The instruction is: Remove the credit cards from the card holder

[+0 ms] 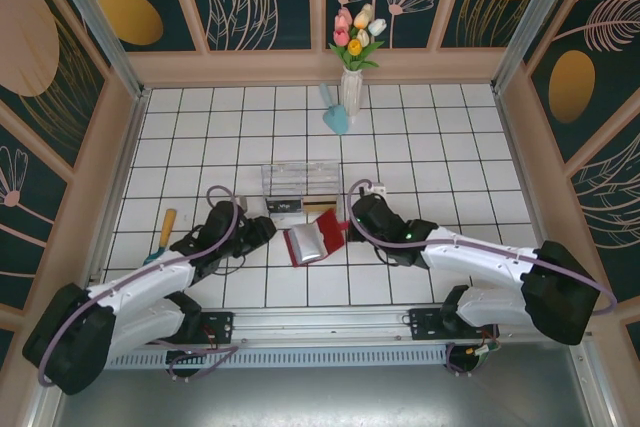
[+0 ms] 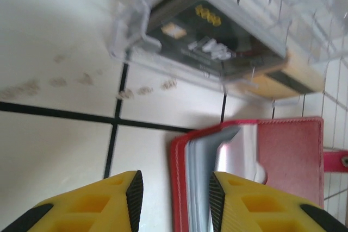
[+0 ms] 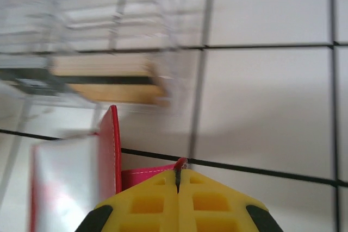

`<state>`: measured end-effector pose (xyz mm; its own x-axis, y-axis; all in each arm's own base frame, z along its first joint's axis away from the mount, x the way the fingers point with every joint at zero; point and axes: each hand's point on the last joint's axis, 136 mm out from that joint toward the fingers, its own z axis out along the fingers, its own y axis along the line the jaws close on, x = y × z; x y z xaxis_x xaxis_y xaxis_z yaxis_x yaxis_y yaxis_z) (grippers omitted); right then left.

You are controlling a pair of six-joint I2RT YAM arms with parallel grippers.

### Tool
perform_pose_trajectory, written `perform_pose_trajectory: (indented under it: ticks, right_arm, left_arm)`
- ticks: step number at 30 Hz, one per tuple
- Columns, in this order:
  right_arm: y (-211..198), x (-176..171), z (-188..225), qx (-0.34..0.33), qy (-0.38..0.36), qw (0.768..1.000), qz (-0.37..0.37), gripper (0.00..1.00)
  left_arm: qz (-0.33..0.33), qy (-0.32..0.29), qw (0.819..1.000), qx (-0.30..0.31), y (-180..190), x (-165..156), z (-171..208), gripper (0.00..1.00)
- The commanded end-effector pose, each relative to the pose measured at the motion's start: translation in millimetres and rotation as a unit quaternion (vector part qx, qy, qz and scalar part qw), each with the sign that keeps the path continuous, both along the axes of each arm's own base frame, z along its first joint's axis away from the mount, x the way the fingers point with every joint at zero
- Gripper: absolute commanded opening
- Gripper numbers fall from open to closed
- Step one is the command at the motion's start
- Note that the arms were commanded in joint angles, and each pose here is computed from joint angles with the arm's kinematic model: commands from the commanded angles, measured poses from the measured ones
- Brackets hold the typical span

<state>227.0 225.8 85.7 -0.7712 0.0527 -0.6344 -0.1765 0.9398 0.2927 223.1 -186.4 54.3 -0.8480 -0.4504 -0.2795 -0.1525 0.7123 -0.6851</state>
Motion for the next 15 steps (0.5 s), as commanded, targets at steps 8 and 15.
perform_pose_trajectory:
  ticks: [8, 15]
  right_arm:
    - [-33.8, -11.9, -32.9, -0.03, 0.026, 0.998, -0.041, 0.0]
    - [-31.6, -14.8, -31.6, -0.011, 0.023, 0.999, -0.037, 0.0]
  left_arm:
    - [-0.071, 0.001, 0.997, 0.033, -69.7, 4.1, -5.0, 0.34]
    - [-0.081, 0.008, 0.995, 0.065, -84.1, 6.6, -14.2, 0.42]
